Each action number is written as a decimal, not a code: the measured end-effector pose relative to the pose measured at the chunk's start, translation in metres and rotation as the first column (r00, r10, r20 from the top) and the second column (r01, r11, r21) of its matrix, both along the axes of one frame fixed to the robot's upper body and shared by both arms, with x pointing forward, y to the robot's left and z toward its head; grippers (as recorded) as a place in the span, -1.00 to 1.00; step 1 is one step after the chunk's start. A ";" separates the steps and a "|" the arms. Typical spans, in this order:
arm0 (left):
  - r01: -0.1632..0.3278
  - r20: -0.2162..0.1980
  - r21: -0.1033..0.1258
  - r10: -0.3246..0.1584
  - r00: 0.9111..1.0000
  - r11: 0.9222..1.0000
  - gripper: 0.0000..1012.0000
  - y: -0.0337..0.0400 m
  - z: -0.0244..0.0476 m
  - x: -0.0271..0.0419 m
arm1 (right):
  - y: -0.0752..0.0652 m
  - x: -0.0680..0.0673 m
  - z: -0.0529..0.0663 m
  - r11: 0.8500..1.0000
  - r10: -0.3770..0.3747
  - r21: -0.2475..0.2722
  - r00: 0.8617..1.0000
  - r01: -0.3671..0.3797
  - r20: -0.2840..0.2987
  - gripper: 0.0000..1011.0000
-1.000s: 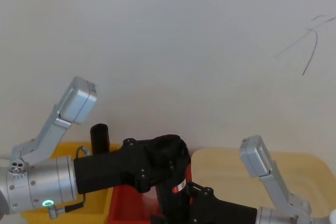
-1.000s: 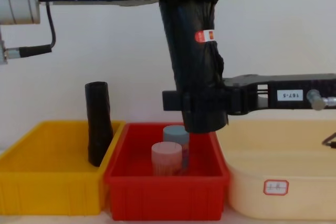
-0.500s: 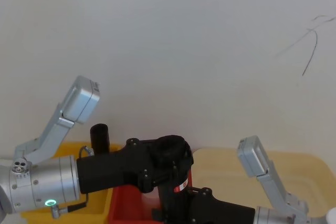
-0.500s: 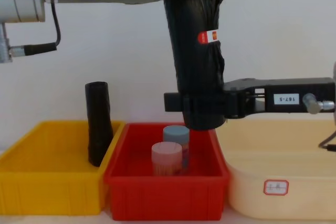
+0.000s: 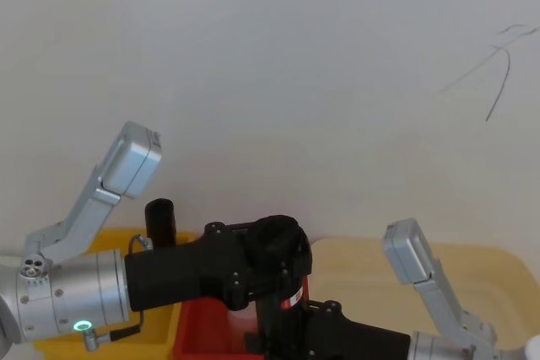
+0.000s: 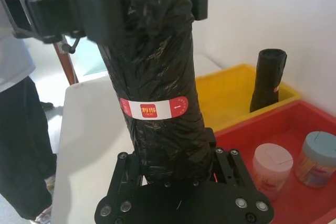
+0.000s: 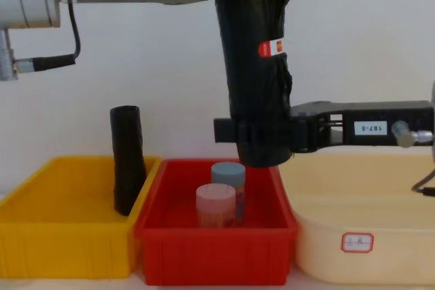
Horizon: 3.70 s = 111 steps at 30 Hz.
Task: Pick up the garbage bag with the one hand and transfer it to the other hand.
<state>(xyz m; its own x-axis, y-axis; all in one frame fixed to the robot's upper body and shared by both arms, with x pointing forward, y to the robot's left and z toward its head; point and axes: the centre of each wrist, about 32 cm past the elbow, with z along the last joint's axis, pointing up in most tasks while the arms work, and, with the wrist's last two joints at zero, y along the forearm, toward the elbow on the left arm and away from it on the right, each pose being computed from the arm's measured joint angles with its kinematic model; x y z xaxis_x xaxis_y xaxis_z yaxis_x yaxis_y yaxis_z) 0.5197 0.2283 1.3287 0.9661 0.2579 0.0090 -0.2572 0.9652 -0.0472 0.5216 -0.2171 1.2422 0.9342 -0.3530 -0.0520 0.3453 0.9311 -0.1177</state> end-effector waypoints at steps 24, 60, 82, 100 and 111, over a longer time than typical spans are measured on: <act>-0.027 0.000 -0.006 0.027 1.000 1.000 0.98 0.0105 -0.0008 -0.0002 | -0.006 -0.004 0.010 0.996 -0.067 0.063 0.997 0.065 0.035 0.12; -0.387 -0.085 -0.116 0.379 0.922 0.915 0.98 0.0772 -0.0148 -0.0114 | -0.031 -0.003 0.013 0.904 -0.428 0.031 0.903 0.427 0.040 0.12; -0.671 -0.043 -0.056 0.670 0.741 0.739 0.98 0.0746 -0.0383 -0.0185 | -0.052 0.011 -0.008 0.761 -0.648 -0.036 0.762 0.648 -0.005 0.12; -0.762 0.005 -0.014 0.763 0.647 0.647 0.98 0.0652 -0.0534 -0.0180 | -0.065 0.019 -0.023 0.716 -0.698 -0.078 0.715 0.694 -0.039 0.83; -0.777 0.015 -0.007 0.777 0.630 0.630 0.98 0.0637 -0.0557 -0.0179 | -0.066 0.020 -0.025 0.710 -0.703 -0.084 0.709 0.699 -0.043 0.98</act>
<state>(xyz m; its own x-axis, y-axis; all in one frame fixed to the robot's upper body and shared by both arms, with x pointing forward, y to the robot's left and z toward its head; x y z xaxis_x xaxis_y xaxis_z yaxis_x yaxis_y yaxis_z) 0.5018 0.2920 1.2730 0.4080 0.9127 0.0213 -0.9109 0.4085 -0.0582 0.5415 -0.2834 1.2172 0.4113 -0.9094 -0.0623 0.8852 0.4148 -0.2106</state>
